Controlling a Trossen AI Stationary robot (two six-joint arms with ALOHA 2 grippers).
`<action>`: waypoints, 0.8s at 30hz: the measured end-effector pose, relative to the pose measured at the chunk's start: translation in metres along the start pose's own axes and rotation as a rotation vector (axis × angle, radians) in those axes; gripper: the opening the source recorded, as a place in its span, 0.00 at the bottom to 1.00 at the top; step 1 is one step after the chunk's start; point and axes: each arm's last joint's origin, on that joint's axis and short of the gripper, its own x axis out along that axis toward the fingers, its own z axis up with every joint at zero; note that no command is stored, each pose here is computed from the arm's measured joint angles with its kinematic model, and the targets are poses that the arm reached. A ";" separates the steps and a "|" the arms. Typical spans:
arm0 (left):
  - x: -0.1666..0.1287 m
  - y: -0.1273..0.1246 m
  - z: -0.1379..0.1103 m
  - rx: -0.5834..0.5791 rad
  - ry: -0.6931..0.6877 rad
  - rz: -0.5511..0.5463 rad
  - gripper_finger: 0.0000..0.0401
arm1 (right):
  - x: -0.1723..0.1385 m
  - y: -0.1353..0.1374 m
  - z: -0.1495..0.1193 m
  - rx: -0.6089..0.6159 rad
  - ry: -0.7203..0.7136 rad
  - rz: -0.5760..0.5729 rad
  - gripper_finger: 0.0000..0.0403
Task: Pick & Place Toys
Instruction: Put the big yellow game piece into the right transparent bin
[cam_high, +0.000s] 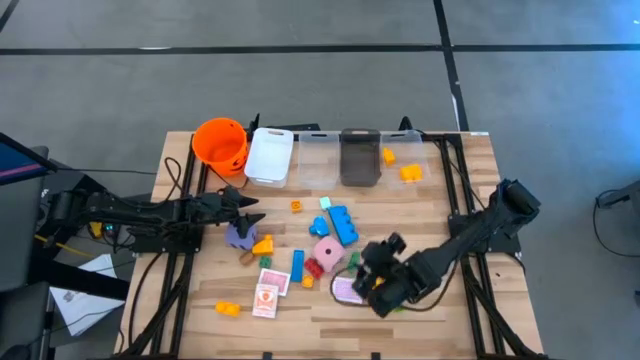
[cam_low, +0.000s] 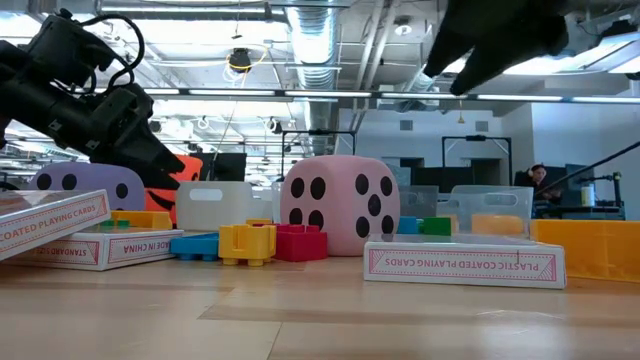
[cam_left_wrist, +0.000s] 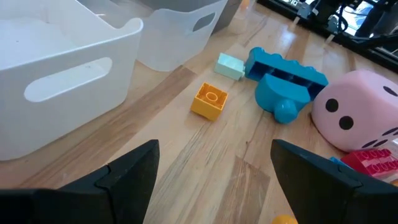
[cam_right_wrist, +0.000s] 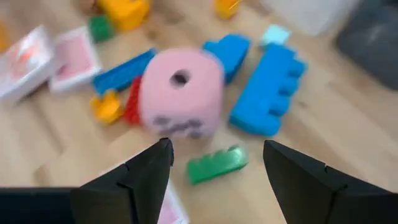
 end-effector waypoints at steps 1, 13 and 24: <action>0.000 0.000 0.000 0.000 0.000 -0.001 0.75 | -0.001 0.004 -0.002 -0.009 0.005 0.026 0.62; 0.000 -0.001 0.002 0.068 -0.018 -0.011 0.75 | -0.002 0.011 -0.009 -0.032 0.241 0.170 0.62; 0.000 -0.002 0.005 0.075 -0.047 -0.022 0.75 | 0.002 0.002 -0.010 0.042 0.412 0.128 0.63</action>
